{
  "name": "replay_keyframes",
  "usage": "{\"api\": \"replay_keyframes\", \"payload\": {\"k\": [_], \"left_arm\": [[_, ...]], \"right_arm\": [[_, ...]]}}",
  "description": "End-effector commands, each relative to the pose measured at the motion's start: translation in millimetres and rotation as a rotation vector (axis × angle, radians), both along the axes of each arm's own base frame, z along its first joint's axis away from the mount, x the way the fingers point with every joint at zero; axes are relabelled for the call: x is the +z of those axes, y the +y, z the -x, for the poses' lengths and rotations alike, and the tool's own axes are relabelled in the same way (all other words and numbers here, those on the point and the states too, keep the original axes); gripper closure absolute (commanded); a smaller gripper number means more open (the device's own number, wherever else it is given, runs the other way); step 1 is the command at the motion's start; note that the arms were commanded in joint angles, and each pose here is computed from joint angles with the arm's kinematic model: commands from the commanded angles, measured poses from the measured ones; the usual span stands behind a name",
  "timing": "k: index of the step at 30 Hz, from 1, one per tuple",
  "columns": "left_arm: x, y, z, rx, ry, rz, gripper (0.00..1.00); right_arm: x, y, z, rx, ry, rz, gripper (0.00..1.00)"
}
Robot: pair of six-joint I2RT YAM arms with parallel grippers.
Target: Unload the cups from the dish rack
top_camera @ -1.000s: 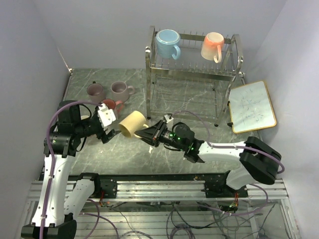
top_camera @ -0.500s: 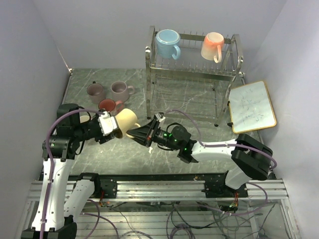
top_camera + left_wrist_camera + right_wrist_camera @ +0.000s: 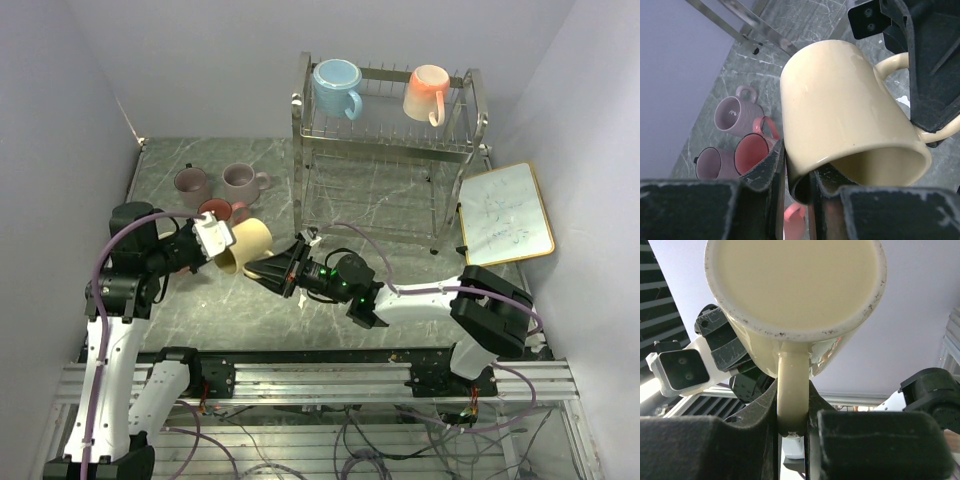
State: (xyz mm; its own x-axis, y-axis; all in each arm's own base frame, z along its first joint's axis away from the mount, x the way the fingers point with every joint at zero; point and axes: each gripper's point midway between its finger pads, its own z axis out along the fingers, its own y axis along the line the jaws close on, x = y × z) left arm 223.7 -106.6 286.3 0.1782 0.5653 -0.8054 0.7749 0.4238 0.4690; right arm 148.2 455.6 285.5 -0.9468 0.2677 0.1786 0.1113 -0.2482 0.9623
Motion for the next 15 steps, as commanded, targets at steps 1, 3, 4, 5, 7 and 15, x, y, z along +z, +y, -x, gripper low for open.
{"api": "replay_keyframes", "payload": {"k": [1,3,4,5,7,15], "left_arm": [[-4,-7,3,-0.024,0.056,0.03,0.93],[-15,0,-1,0.014,0.108,0.003,0.93],[-23,5,-3,0.035,0.137,-0.028,0.93],[-32,13,-8,0.075,0.166,-0.059,0.93],[-50,31,-20,0.186,0.232,-0.121,0.93],[-122,79,-26,0.404,0.58,-0.348,0.93]], "right_arm": [[38,-8,8,0.011,-0.102,-0.101,0.76],[24,-14,-4,-0.039,-0.113,-0.015,0.52],[15,-19,-13,-0.072,-0.121,0.042,0.45],[5,-25,-21,-0.106,-0.132,0.101,0.4],[-7,-44,-37,-0.176,-0.163,0.215,0.36],[-59,-140,-93,-0.479,-0.223,0.622,0.33]]}}
